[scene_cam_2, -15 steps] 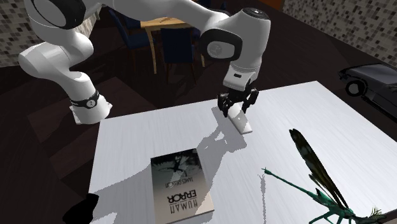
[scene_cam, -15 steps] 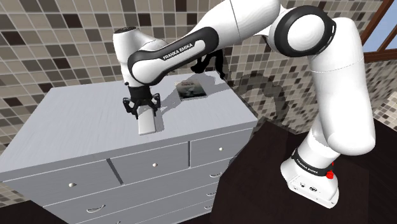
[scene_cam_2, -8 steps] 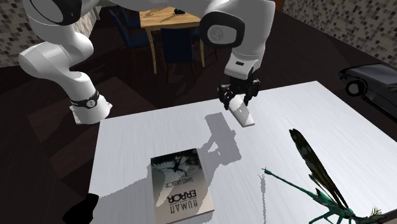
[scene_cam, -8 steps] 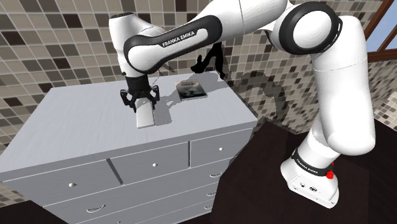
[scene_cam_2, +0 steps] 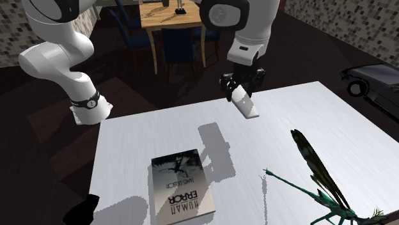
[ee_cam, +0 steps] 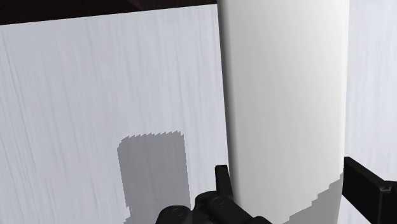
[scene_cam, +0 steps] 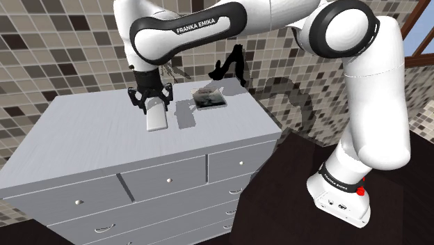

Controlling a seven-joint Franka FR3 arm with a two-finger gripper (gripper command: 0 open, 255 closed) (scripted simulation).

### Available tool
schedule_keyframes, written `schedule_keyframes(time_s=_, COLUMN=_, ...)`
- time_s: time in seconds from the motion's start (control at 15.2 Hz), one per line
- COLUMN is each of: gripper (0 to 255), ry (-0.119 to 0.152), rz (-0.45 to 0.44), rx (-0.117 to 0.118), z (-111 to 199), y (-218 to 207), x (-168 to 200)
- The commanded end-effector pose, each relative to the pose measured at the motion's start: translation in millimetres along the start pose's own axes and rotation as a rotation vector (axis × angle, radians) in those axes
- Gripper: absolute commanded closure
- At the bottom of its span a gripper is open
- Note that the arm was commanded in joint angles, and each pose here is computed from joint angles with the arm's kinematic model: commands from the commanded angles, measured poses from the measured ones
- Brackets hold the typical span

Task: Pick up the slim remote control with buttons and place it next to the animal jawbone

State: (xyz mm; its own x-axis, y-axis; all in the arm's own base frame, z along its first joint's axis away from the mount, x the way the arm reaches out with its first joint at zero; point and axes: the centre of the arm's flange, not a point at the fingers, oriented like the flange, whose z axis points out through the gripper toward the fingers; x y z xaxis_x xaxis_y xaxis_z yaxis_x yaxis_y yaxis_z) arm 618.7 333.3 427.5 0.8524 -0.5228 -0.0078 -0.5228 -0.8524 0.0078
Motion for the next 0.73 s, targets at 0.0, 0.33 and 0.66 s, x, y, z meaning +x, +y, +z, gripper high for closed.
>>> schedule_keyframes(time_s=0.0, gripper=255, ry=0.0, rz=0.0, rx=0.0, z=-10.9, y=0.1, x=-0.3)
schedule_keyframes(time_s=0.33, gripper=255, ry=0.0, rz=0.0, rx=0.0, z=-37.3, y=0.3, x=-0.5)
schedule_keyframes(time_s=0.66, gripper=255, ry=0.0, rz=0.0, rx=0.0, z=-63.7, y=0.5, x=-0.7)
